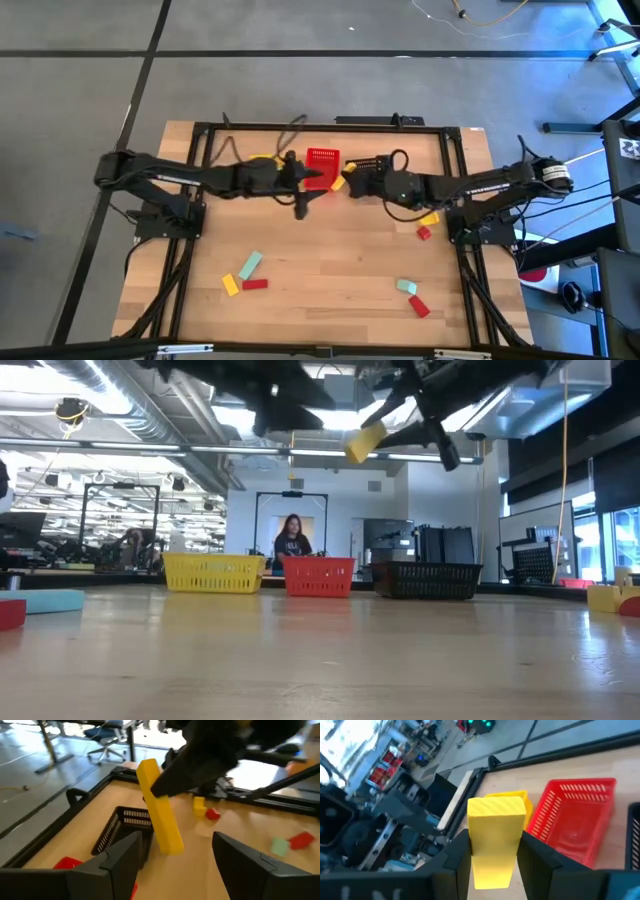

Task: Sort & place blocks by color
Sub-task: Put the bottom right yellow block into the red basket

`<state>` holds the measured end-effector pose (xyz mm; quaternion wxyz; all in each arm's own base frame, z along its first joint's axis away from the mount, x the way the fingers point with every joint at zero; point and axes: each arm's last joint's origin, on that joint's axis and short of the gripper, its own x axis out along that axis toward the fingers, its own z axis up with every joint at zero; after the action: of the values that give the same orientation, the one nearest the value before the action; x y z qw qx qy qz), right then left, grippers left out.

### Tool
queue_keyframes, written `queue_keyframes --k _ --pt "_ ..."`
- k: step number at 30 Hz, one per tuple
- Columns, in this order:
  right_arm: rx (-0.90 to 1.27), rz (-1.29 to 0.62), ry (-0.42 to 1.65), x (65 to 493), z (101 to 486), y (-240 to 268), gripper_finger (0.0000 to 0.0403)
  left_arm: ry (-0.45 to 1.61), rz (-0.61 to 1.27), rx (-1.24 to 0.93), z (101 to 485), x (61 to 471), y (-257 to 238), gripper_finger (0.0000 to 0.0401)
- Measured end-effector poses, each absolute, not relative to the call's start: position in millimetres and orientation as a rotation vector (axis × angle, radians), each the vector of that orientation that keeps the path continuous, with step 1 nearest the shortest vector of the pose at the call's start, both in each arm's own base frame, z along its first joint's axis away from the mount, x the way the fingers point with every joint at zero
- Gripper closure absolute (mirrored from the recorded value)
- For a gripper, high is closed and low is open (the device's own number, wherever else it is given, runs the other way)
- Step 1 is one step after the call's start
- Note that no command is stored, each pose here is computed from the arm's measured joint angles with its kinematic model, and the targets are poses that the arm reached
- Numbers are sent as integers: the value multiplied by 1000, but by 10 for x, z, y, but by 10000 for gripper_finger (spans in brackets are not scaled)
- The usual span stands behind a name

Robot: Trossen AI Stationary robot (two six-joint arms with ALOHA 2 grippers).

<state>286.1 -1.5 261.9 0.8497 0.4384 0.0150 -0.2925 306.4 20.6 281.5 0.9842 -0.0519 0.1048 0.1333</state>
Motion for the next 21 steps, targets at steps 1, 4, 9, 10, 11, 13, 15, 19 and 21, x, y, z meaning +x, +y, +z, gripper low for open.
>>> queue_keyframes --k 1,4,9,10,11,13,15,19,21 --pt "919 -610 22 2885 2614 -30 277 217 284 -108 2812 3130 209 167" --pt "915 -579 -8 2931 2627 -76 277 203 344 -145 2852 3317 236 167" --pt "884 -486 -58 2963 2719 -101 277 262 401 -137 2840 3511 284 167" --pt "883 -470 -60 2967 2729 -107 277 277 405 -135 2838 3527 291 167" --pt "885 -459 -56 2968 2731 -119 277 282 411 -136 2847 3540 297 167" --pt "889 -434 -40 2971 2727 -130 277 278 436 -147 2860 3542 296 167" --pt "888 -430 -35 2971 2726 -129 277 278 473 -141 2861 3533 308 172" --pt "865 -445 -43 2969 2731 -131 277 272 475 -144 2919 3488 329 208" --pt "859 -467 -50 2968 2728 -138 277 310 469 -142 2927 3437 358 244"
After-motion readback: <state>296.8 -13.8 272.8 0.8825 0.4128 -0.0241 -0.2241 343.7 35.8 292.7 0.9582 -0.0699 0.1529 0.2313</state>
